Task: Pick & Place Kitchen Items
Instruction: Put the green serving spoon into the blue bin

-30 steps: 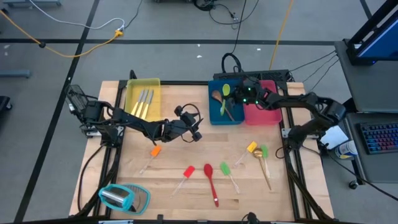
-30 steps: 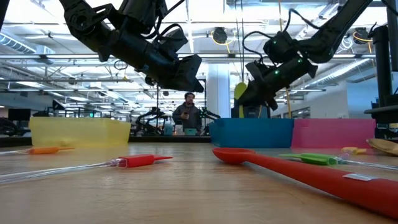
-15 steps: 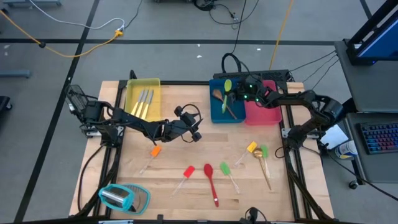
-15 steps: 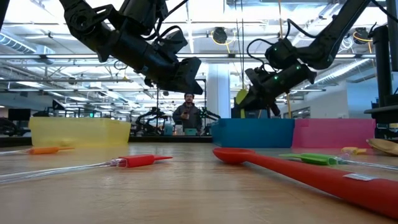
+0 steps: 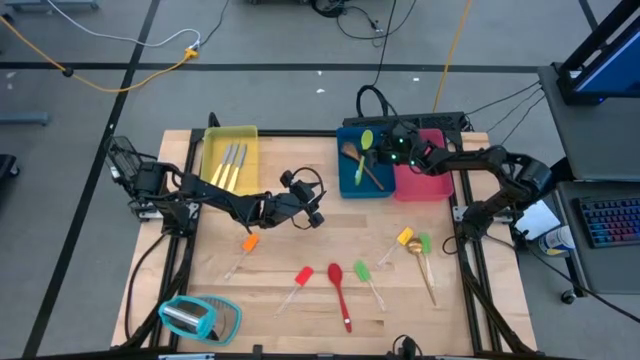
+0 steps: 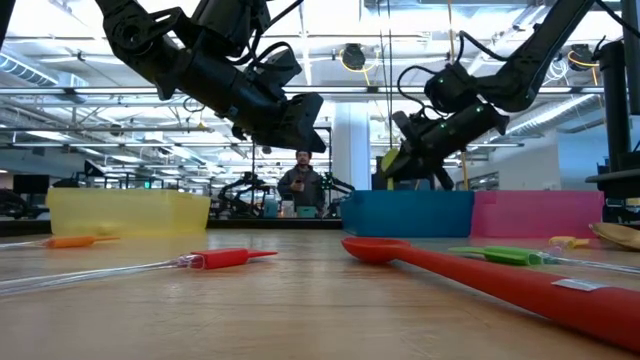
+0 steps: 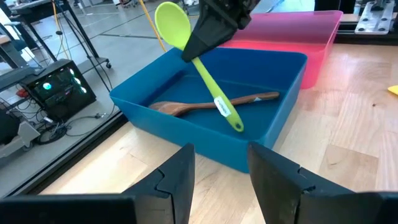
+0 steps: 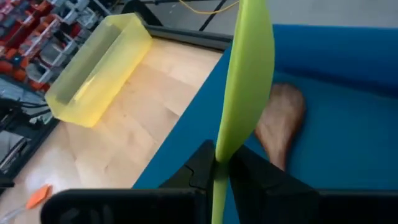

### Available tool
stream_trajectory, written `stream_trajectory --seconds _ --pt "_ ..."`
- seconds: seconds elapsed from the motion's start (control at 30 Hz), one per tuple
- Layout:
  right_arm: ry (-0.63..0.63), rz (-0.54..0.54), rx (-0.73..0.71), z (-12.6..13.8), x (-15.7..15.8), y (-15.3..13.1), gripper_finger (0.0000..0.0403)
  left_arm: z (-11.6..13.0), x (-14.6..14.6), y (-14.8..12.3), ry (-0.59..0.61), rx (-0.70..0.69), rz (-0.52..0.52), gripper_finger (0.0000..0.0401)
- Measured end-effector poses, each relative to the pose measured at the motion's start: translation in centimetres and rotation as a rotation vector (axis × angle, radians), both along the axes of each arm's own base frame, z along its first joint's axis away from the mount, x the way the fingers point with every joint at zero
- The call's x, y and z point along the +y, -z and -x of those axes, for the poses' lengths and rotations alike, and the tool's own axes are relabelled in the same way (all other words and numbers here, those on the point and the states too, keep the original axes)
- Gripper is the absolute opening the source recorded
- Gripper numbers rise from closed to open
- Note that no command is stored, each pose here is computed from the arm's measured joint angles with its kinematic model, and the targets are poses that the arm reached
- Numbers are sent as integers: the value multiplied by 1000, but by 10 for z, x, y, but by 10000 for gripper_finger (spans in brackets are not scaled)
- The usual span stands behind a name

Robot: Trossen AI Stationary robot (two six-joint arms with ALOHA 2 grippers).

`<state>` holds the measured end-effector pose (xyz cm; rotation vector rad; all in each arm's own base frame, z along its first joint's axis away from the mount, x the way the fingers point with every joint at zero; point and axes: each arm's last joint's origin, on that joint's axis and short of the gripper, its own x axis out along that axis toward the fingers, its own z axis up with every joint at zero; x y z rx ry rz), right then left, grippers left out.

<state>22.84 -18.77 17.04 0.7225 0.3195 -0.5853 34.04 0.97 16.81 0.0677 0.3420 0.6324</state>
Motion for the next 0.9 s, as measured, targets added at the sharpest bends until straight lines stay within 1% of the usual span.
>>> stream_trajectory --seconds 0.2,0.43,0.9 --pt "90 40 45 -1 1 1 37 0 0 0 -1 -2 2 152" --pt "202 60 138 4 0 7 72 0 0 0 -1 -2 2 152" --pt "164 97 202 10 5 17 114 0 0 0 -1 -3 3 152"
